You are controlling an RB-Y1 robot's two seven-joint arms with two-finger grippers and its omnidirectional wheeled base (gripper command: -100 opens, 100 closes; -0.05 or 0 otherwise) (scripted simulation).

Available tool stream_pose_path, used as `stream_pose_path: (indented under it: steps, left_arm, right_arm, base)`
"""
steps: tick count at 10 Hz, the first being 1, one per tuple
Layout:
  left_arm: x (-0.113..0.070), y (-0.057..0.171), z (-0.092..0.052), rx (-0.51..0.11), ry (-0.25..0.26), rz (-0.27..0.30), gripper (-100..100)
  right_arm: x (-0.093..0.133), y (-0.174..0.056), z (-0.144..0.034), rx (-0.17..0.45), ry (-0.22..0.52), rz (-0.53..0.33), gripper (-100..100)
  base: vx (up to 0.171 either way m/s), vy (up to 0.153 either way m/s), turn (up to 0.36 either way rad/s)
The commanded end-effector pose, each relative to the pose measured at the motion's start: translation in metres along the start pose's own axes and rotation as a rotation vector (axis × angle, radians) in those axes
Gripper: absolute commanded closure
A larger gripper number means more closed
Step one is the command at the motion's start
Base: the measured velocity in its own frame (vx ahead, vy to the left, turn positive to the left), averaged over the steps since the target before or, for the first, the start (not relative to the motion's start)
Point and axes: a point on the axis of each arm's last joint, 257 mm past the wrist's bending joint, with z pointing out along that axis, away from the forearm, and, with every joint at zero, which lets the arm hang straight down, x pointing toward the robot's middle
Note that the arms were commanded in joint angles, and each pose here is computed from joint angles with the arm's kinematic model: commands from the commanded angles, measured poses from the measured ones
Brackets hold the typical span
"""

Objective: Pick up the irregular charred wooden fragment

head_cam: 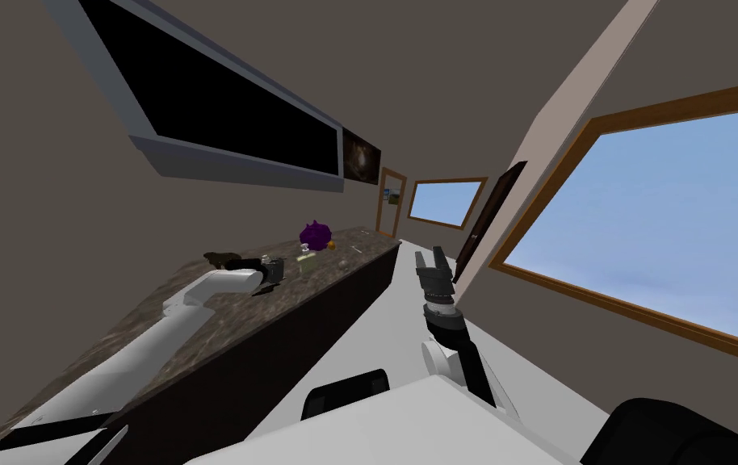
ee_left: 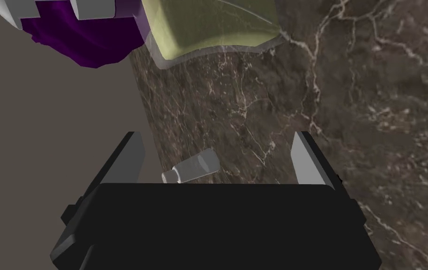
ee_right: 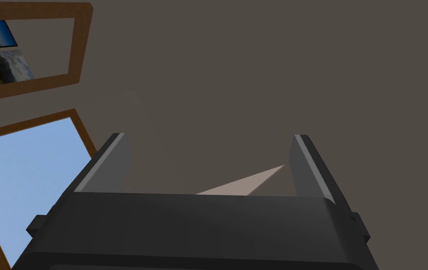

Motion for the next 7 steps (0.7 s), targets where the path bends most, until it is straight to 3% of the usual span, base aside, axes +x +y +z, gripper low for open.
stream_pose_path:
  steps: [1,2,6,7]
  left_arm:
    - [-0.005,0.007,-0.001,-0.03,-0.01,-0.005,-100]
    - [-0.02,0.009,0.0,-0.074,-0.034,-0.038,-100]
    - [-0.044,0.035,-0.002,-0.192,-0.082,-0.083,-100]
    - [-0.059,0.041,-0.004,-0.236,-0.106,-0.123,-100]
  right_arm:
    - [0.0,0.0,0.0,0.0,0.0,0.0,0]
    - [0.0,0.0,0.0,0.0,0.0,0.0,0]
    - [0.0,0.0,0.0,0.0,0.0,0.0,0]
    - [0.0,0.0,0.0,0.0,0.0,0.0,0]
  base:
    - [0.013,0.003,0.008]
    - [0.023,0.001,-0.093]
    - [0.031,0.013,-0.052]
    - [0.028,0.009,-0.093]
